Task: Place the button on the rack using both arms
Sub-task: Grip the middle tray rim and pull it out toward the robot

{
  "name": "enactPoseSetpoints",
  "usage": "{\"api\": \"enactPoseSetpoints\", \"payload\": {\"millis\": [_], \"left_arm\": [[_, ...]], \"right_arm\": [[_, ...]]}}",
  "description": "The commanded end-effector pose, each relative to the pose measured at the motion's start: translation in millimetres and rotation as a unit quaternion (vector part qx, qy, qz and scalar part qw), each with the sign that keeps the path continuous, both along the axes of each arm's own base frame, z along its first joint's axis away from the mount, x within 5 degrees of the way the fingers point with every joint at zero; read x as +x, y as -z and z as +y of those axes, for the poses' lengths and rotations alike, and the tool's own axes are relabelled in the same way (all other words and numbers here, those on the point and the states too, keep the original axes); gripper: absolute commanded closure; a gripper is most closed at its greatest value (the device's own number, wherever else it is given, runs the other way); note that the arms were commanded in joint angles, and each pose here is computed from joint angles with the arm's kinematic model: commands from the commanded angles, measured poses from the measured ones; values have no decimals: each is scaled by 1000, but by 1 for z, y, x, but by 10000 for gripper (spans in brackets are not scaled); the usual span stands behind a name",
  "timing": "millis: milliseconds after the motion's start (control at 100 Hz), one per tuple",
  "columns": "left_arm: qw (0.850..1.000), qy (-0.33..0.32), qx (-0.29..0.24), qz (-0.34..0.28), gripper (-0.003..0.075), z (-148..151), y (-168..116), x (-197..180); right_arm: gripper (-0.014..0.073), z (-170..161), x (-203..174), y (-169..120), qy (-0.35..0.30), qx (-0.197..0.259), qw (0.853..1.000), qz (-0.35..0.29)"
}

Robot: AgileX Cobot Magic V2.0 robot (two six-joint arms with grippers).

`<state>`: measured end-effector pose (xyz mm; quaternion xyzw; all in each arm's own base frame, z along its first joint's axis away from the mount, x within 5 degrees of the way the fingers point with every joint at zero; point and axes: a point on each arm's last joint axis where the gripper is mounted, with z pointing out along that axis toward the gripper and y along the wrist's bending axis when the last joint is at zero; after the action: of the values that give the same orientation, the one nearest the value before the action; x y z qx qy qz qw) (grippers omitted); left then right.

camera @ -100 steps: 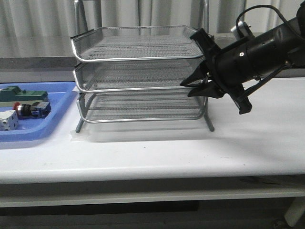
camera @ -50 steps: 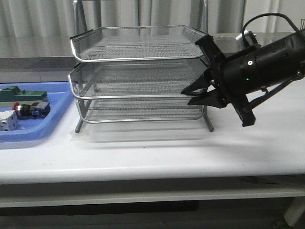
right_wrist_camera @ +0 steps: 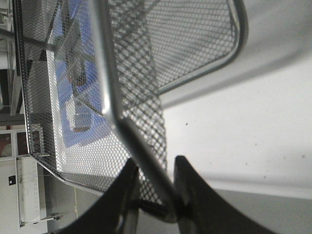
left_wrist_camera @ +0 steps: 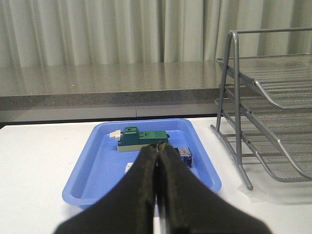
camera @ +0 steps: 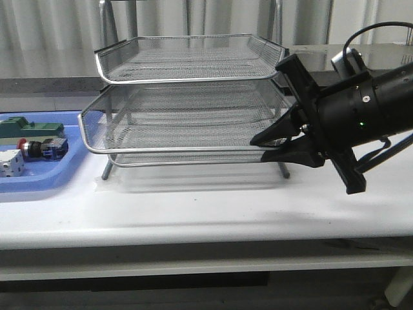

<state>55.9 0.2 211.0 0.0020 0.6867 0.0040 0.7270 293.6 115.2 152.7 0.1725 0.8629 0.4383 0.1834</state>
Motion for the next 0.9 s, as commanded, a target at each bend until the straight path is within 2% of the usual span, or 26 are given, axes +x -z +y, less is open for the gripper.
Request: {"api": "enactPoseSetpoints", "payload": {"millis": [0, 430, 520, 720, 790, 890], "left_arm": [[1000, 2, -5, -29, 741, 0, 9, -1], [1000, 2, -5, -29, 741, 0, 9, -1], [1000, 2, -5, -29, 741, 0, 9, -1], [1000, 2, -5, -29, 741, 0, 9, -1], [1000, 2, -5, -29, 741, 0, 9, -1], [1000, 2, -5, -29, 741, 0, 9, -1]], "right_arm": [[573, 1, -10, -7, -6, 5, 1000, -26], [557, -4, -33, -6, -14, -8, 1000, -26], [489, -4, -34, -10, -20, -13, 999, -41], [202, -5, -36, -22, -30, -18, 997, -75], [151, -5, -36, -26, -30, -17, 996, -84], [139, -5, -38, -33, -30, -16, 995, -97]]}}
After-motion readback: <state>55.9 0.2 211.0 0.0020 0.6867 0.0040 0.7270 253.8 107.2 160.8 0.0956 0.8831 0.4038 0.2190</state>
